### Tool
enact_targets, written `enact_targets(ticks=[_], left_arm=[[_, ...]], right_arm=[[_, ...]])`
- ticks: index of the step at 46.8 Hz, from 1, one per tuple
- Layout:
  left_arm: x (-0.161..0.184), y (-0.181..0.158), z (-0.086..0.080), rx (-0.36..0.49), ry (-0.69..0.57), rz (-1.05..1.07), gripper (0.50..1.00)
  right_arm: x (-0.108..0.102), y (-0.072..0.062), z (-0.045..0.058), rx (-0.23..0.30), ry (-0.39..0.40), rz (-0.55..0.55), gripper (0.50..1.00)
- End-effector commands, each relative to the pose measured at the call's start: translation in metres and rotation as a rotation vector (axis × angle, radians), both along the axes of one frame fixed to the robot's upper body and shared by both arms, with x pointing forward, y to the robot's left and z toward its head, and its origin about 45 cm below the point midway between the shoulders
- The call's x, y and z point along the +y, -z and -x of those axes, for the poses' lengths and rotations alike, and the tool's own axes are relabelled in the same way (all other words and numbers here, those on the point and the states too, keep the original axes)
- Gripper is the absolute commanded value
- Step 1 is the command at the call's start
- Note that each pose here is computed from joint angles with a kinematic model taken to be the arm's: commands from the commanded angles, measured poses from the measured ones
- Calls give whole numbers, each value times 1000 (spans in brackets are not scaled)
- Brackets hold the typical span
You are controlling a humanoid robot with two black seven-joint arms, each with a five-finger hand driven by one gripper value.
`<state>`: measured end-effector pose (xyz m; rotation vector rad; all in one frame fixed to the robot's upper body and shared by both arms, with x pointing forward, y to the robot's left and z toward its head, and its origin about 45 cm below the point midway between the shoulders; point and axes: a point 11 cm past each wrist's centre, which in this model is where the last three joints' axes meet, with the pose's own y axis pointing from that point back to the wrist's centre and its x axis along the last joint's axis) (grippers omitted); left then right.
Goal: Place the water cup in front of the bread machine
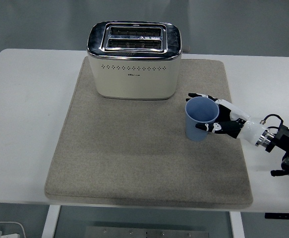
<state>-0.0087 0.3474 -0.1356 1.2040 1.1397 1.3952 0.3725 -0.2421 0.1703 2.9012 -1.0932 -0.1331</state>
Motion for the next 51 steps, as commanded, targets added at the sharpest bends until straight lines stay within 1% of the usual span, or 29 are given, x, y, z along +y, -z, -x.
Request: enact_targets(ticks=[1, 5, 13, 18, 32, 38, 45, 48, 51], left_arm=[[0, 0, 1, 1, 0, -1, 1000], [0, 0, 0, 0, 0, 1, 1000], [0, 0, 1, 0, 0, -1, 1000], [0, 0, 0, 0, 0, -1, 1000], [0, 0, 0, 0, 0, -1, 1000], [0, 0, 0, 0, 0, -1, 1000], [0, 0, 1, 1, 0, -1, 1000], [0, 0, 1, 1, 0, -1, 1000], [0, 0, 1, 1, 0, -1, 1000]], right_arm=[[-1, 0, -1, 0, 4, -2, 797], [0, 0, -1, 0, 3, -1, 768], [-2, -1, -1, -3, 8, -5, 762], [1, -5, -4, -11, 6, -10, 760], [35, -25, -17, -57, -50, -46, 760], [51, -32, -20, -73, -78, -62, 760], [73, -33, -20, -85, -118, -47, 762], [78, -31, -20, -87, -116, -33, 762], [86, -31, -20, -96, -121, -23, 762]])
